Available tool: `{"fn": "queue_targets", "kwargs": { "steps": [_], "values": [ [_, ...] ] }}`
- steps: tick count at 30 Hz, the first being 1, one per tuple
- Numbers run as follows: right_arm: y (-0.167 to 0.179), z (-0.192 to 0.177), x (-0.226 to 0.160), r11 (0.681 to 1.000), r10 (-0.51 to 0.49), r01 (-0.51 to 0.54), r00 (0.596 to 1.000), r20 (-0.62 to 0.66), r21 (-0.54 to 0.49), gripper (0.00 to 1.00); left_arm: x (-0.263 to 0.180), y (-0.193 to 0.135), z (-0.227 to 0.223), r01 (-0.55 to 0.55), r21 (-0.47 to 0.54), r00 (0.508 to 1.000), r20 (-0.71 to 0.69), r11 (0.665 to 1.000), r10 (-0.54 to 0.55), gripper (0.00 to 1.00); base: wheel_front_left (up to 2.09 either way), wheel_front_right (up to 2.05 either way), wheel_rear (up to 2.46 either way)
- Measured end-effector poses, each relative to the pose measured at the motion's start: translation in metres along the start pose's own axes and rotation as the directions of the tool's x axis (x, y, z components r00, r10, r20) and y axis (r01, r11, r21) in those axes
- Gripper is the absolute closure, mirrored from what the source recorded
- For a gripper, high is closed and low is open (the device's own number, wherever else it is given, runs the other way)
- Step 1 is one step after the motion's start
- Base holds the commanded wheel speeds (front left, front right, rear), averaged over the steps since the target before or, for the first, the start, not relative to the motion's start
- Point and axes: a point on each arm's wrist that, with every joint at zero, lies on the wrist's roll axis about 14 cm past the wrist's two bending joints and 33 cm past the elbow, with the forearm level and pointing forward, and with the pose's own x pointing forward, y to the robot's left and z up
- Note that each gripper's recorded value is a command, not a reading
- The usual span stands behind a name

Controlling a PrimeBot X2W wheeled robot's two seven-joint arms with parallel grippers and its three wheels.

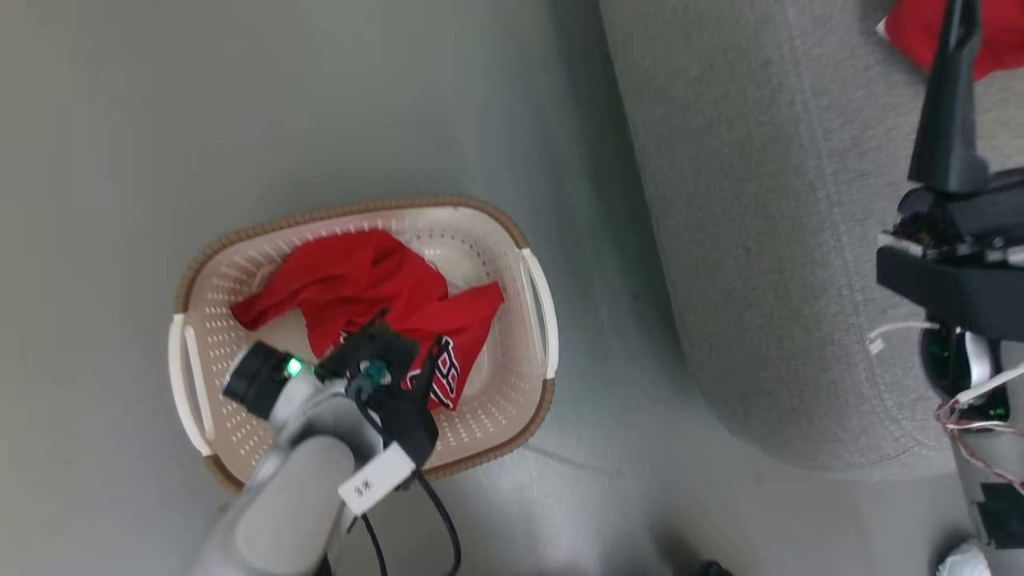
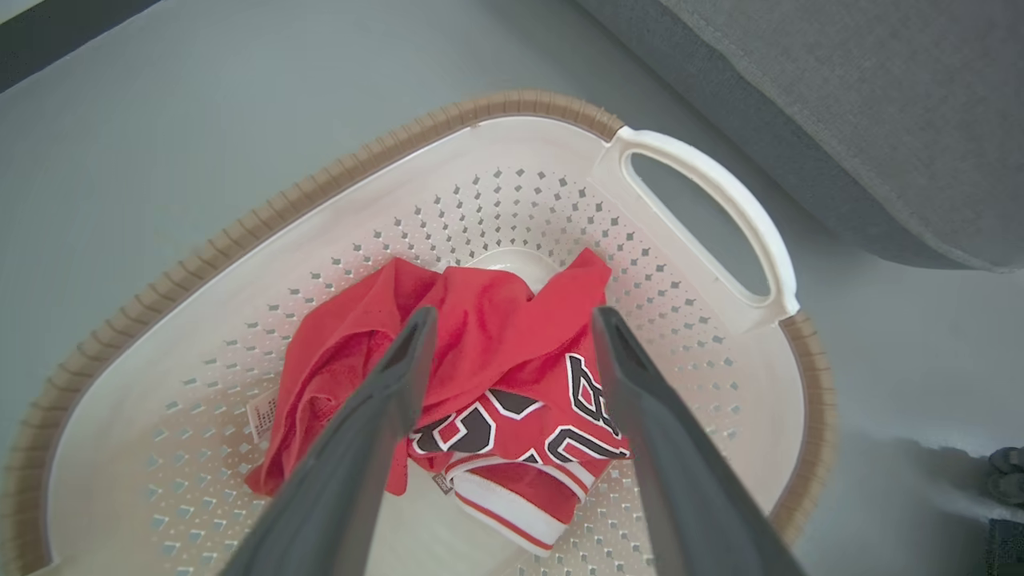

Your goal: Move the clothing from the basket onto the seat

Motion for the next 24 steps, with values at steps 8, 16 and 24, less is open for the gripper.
{"fn": "queue_targets", "kwargs": {
  "steps": [8,16,24],
  "values": [
    [0.008,-0.026,0.016,1.0,0.021,-0.021,1.0,-0.004,-0.009,0.0,0.033,0.013,-0.02,0.026,-0.013,0.998,-0.057,1.0,-0.027,0.0,0.0,0.0,0.0],
    [0.014,-0.058,0.025,0.999,0.035,-0.036,0.999,-0.029,-0.02,0.0,0.061,0.022,-0.036,0.041,-0.021,0.996,-0.084,0.999,-0.043,0.0,0.0,0.0,0.0],
    [0.024,-0.098,0.027,0.998,0.054,-0.055,0.995,-0.083,-0.02,0.0,0.076,0.026,-0.078,0.056,-0.039,0.984,-0.165,0.998,-0.061,0.0,0.0,0.0,0.0]
  ]
}}
